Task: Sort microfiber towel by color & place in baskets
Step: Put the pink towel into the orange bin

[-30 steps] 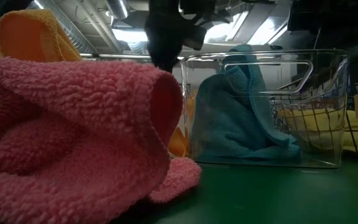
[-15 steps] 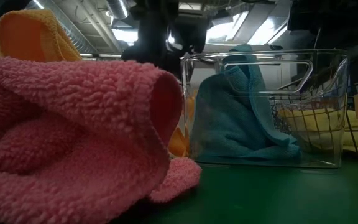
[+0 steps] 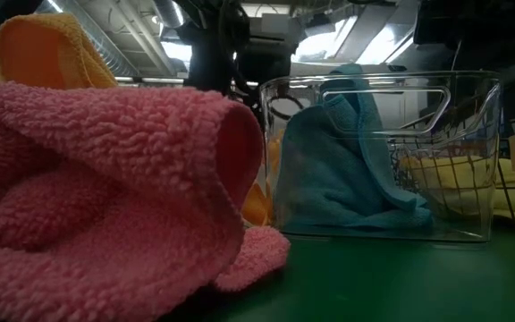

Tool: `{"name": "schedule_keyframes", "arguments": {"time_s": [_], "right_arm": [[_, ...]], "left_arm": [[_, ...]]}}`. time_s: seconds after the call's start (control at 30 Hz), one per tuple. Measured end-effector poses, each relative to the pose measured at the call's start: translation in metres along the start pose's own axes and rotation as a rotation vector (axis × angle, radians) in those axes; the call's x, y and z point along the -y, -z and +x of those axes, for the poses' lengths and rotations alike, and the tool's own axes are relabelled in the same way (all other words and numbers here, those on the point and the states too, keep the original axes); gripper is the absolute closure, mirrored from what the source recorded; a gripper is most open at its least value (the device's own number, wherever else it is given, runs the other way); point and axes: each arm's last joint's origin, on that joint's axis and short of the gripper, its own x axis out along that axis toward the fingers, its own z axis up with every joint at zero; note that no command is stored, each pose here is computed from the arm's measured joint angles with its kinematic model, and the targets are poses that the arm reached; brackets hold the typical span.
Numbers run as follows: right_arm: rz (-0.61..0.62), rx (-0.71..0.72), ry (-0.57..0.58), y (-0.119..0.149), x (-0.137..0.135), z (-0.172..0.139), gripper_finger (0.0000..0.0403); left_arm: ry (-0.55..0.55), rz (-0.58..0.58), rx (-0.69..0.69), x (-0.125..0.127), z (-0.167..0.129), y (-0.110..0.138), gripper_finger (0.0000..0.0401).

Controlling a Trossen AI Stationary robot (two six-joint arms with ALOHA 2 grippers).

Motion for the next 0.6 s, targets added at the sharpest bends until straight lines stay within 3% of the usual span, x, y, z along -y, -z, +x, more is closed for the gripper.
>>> {"name": "schedule_keyframes", "arguments": {"time_s": [0.17, 0.43, 0.6], "right_arm": [[0.000, 0.000, 0.000, 0.000, 0.000, 0.000, 0.0219], [-0.010, 0.021, -0.010, -0.002, -0.001, 0.000, 0.0219], [-0.124, 0.149, -0.060, -0.014, -0.007, -0.001, 0.0219]], "left_arm": [[-0.032, 0.082, 0.036, 0.015, -0.013, -0.006, 0.0390], [-0.061, 0.117, 0.048, 0.023, -0.052, -0.011, 0.0399], [-0.082, 0.115, 0.126, 0.021, -0.086, -0.018, 0.0400]]}}
